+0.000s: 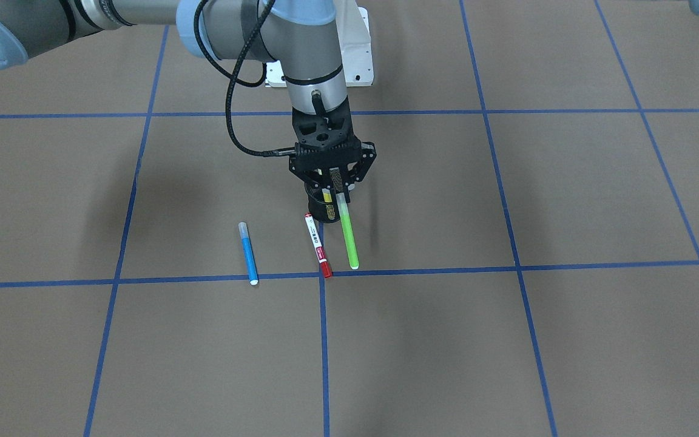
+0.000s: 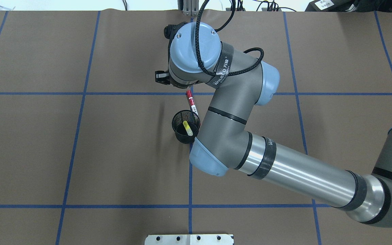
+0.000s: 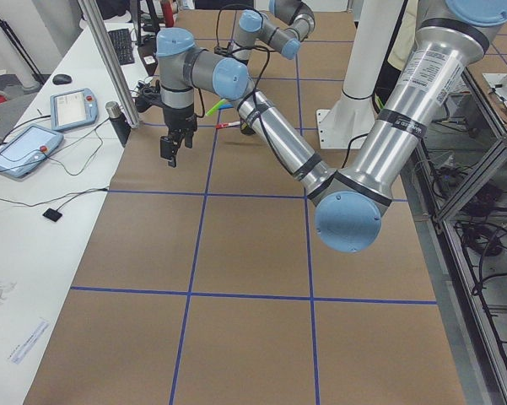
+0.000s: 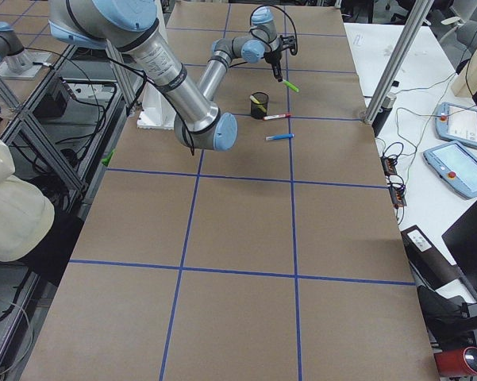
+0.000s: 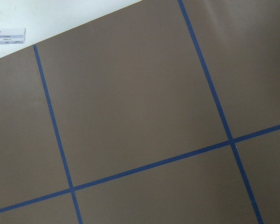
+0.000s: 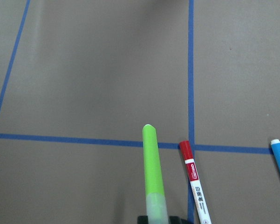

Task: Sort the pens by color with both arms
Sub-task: 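Lower the green highlighter onto the table beside the red marker, release, then withdraw the right arm while the left arm moves toward the cup, then move the left gripper over the black mesh pen cup, then lower the left gripper into the cup and grasp the yellow highlighter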

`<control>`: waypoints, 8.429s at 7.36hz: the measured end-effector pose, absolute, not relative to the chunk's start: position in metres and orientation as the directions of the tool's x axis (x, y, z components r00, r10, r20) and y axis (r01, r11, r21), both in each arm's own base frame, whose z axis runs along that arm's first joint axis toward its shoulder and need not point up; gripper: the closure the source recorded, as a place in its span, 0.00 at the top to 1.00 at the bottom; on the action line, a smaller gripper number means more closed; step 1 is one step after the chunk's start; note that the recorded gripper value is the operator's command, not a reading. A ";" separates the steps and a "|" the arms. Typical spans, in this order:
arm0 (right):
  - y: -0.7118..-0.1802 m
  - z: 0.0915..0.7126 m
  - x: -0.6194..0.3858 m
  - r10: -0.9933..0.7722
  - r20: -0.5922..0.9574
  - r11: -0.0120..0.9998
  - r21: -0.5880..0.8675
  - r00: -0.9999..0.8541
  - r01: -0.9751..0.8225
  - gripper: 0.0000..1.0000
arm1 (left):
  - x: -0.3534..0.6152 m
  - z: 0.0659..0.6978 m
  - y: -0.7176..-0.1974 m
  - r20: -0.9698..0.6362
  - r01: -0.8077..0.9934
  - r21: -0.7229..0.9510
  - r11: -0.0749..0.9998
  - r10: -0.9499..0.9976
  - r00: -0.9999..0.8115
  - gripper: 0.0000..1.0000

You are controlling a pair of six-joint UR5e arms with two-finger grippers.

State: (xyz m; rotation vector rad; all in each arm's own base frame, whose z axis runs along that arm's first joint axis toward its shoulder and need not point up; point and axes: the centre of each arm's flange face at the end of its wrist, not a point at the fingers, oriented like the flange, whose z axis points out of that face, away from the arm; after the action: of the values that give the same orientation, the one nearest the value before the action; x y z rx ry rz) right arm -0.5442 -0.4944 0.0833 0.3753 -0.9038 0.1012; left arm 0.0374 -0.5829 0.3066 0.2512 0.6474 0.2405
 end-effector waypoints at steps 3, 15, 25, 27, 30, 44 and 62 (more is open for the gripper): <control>-0.519 0.103 -0.575 -0.075 0.763 0.917 0.305 0.642 -0.256 0.00 | 0.037 0.309 -0.583 -0.561 -0.144 0.303 0.942 0.298 0.772 0.99; -0.523 0.152 -0.616 -0.147 0.704 0.921 0.353 0.695 -0.163 0.48 | 0.038 0.318 -0.582 -0.558 -0.153 0.295 0.943 0.300 0.773 0.99; -0.521 0.183 -0.521 -0.138 0.737 0.942 0.304 0.662 -0.142 1.00 | 0.043 0.290 -0.586 -0.590 -0.059 0.265 0.963 0.210 0.780 0.99; -0.518 0.208 -0.450 -0.145 0.726 0.954 0.283 0.672 -0.099 1.00 | 0.061 0.268 -0.584 -0.617 -0.003 0.239 0.971 0.154 0.771 0.99; -0.518 0.249 -0.376 -0.161 0.685 0.958 0.281 0.710 -0.055 1.00 | 0.126 0.229 -0.564 -0.671 0.069 0.166 0.984 0.062 0.739 1.00; -0.551 0.471 -0.135 -0.347 0.601 0.935 0.277 0.720 0.220 1.00 | 0.505 0.074 -0.441 -0.662 0.319 -0.059 0.946 -0.277 0.697 0.99; -0.552 0.489 -0.122 -0.356 0.598 0.933 0.272 0.718 0.235 1.00 | 0.608 0.099 -0.390 -0.646 0.356 -0.021 0.934 -0.285 0.708 0.08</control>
State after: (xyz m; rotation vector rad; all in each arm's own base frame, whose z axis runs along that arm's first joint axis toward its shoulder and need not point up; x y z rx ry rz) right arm -0.1219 -0.5519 0.4887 0.1817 -0.6970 -0.3289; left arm 0.6079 -0.3903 0.0993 0.1076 0.6984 -0.3563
